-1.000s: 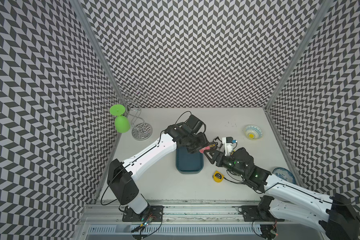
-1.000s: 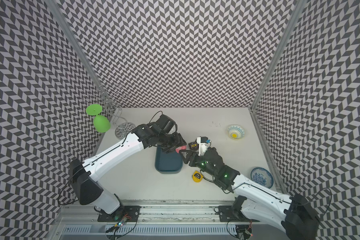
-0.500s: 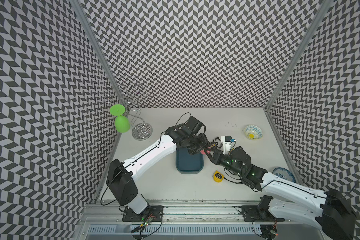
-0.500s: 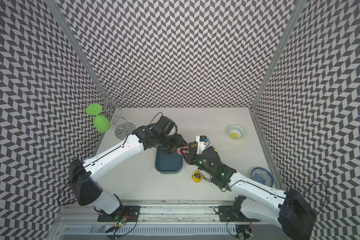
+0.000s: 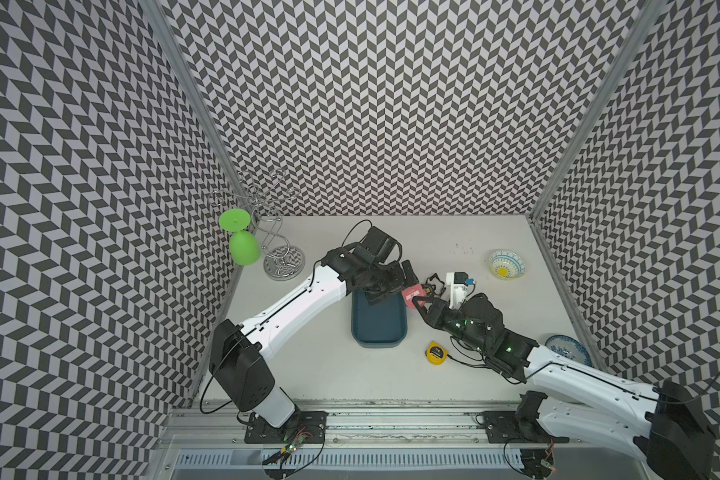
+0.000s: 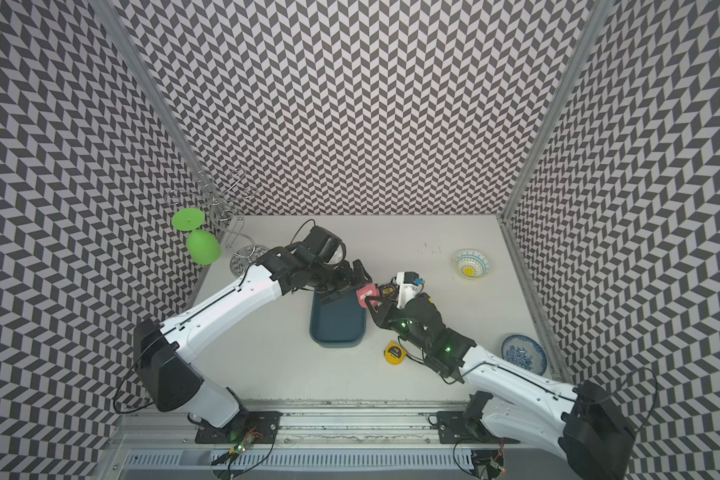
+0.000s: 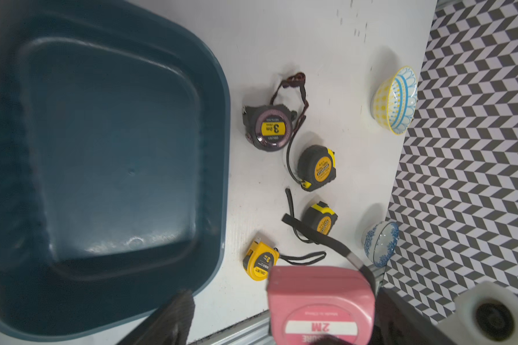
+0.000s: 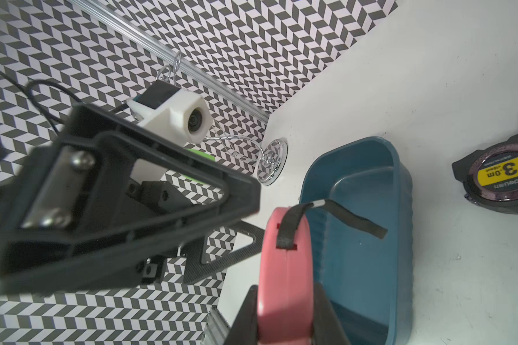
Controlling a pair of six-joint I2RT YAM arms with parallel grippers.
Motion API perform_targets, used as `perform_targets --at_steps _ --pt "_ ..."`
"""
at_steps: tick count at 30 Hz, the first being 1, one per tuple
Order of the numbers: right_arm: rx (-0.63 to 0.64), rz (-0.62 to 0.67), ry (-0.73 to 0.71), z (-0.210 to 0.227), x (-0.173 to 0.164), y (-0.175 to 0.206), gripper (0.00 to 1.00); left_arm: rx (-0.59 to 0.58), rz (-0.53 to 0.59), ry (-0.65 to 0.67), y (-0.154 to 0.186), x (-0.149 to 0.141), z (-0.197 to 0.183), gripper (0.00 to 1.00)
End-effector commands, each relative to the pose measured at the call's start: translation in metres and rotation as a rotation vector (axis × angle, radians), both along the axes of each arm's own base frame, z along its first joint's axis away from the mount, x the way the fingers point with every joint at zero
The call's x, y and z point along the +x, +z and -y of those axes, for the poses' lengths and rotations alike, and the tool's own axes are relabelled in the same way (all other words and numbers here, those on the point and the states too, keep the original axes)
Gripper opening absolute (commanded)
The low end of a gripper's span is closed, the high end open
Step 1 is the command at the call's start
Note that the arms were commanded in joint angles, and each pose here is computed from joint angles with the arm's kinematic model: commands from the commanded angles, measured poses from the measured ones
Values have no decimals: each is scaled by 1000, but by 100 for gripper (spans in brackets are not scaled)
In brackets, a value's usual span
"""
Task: Take the tape measure out of the storage box
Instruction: Place the tape measure at the center of the board.
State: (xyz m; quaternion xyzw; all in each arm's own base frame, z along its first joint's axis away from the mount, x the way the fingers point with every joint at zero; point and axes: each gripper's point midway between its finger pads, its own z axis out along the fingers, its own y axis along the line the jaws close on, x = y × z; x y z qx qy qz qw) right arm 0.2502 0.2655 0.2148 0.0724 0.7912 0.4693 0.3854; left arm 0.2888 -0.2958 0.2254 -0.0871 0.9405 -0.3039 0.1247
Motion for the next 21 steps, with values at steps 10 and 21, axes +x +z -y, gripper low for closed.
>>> perform_targets --at_steps 10,21 --pt "-16 -109 14 25 12 -37 6 132 101 48 -10 3 -73 100" --pt "-124 -284 199 17 9 -105 6 146 104 73 -34 -8 -89 100"
